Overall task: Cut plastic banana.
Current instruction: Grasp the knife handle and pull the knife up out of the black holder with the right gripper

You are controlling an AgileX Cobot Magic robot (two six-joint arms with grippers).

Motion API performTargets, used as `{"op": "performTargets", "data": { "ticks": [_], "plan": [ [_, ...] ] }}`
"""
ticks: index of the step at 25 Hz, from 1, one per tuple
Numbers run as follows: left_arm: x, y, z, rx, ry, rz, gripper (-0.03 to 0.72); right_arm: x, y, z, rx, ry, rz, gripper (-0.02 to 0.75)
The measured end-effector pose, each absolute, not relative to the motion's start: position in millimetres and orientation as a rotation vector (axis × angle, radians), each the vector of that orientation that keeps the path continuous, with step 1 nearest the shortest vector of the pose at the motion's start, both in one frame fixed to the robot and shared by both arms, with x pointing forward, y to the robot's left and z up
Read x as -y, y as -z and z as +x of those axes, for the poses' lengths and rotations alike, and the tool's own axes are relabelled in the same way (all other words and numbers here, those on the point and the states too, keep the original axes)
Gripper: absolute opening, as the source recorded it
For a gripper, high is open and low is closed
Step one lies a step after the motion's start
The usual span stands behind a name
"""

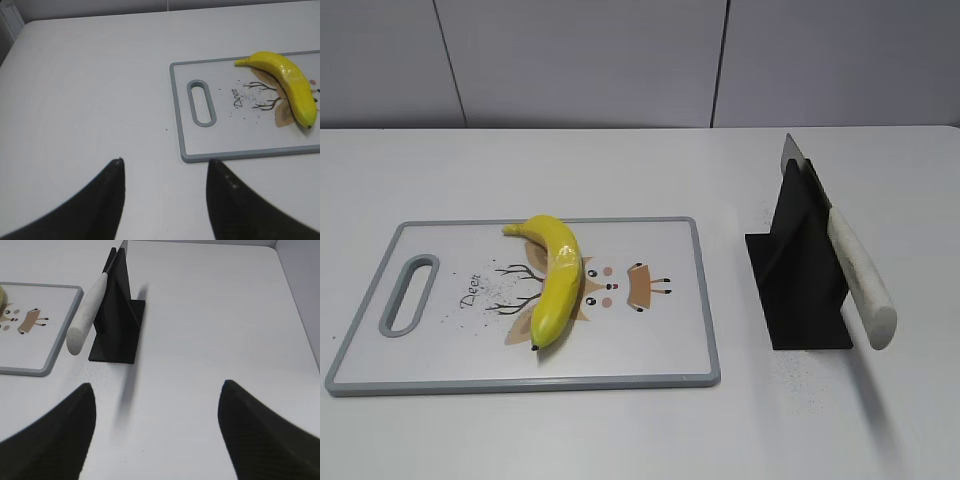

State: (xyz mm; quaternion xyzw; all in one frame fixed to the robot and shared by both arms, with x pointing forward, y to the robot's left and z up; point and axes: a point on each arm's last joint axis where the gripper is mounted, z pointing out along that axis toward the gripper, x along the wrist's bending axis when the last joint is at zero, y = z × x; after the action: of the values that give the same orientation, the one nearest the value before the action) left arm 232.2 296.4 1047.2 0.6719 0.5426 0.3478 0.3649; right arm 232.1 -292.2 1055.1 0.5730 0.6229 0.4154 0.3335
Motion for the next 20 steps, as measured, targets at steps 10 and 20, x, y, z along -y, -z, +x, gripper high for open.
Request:
{"op": "performTargets", "data": {
  "ticks": [10,20],
  "plan": [
    [-296,-1047,232,-1.396,-0.895,1.728,0.497,293,-1075,245,-1.603,-1.085,1.5,0.574],
    [-296,-1047,232,-1.396,-0.895,1.728,0.48,286,-1099,344,-1.815,-0.853,1.743,0.574]
  ]
}}
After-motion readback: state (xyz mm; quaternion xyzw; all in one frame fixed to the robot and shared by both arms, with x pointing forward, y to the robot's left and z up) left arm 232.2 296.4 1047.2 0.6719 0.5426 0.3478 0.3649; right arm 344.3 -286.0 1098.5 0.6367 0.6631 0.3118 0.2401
